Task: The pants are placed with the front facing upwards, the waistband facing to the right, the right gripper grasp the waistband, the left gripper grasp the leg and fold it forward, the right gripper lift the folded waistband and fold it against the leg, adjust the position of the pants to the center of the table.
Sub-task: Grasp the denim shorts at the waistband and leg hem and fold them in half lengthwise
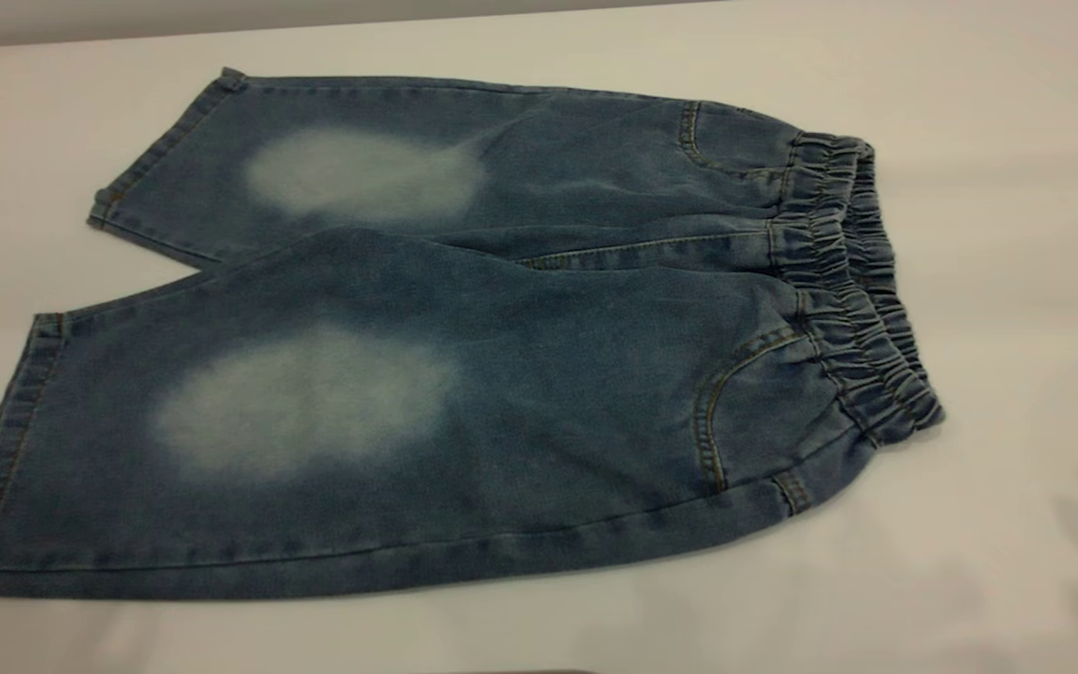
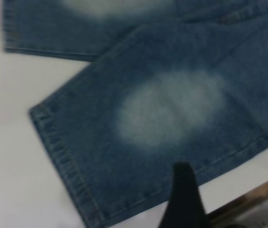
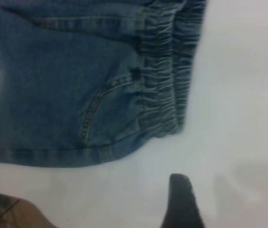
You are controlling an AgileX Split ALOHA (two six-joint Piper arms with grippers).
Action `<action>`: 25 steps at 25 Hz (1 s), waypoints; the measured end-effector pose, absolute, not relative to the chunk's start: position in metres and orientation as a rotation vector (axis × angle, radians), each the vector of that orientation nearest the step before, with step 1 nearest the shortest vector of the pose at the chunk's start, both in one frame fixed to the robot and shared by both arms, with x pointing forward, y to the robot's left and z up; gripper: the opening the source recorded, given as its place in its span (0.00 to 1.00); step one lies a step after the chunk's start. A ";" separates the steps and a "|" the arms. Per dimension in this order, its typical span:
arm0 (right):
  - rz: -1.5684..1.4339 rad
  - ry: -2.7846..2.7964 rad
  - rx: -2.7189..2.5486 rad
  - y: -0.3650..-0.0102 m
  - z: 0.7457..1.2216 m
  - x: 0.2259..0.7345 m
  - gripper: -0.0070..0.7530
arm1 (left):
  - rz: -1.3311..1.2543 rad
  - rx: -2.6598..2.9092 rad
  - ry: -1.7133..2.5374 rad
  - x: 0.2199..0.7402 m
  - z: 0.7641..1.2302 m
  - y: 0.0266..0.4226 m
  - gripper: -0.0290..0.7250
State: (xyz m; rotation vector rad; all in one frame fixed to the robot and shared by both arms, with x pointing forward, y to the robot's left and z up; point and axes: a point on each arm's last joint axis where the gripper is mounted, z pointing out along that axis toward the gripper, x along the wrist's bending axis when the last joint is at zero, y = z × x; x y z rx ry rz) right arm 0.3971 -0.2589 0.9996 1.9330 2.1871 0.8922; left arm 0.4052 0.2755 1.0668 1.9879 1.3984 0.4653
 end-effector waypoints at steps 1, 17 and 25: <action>0.898 2.202 1.961 -0.257 0.994 0.402 0.63 | 0.438 1.998 1.408 0.412 1.062 0.275 0.69; 0.979 2.164 2.549 -0.234 0.888 0.464 0.66 | 0.163 2.187 1.493 0.474 0.979 0.248 0.71; 0.959 2.126 2.682 -0.232 0.839 0.470 0.66 | 0.131 2.211 1.505 0.478 0.968 0.245 0.72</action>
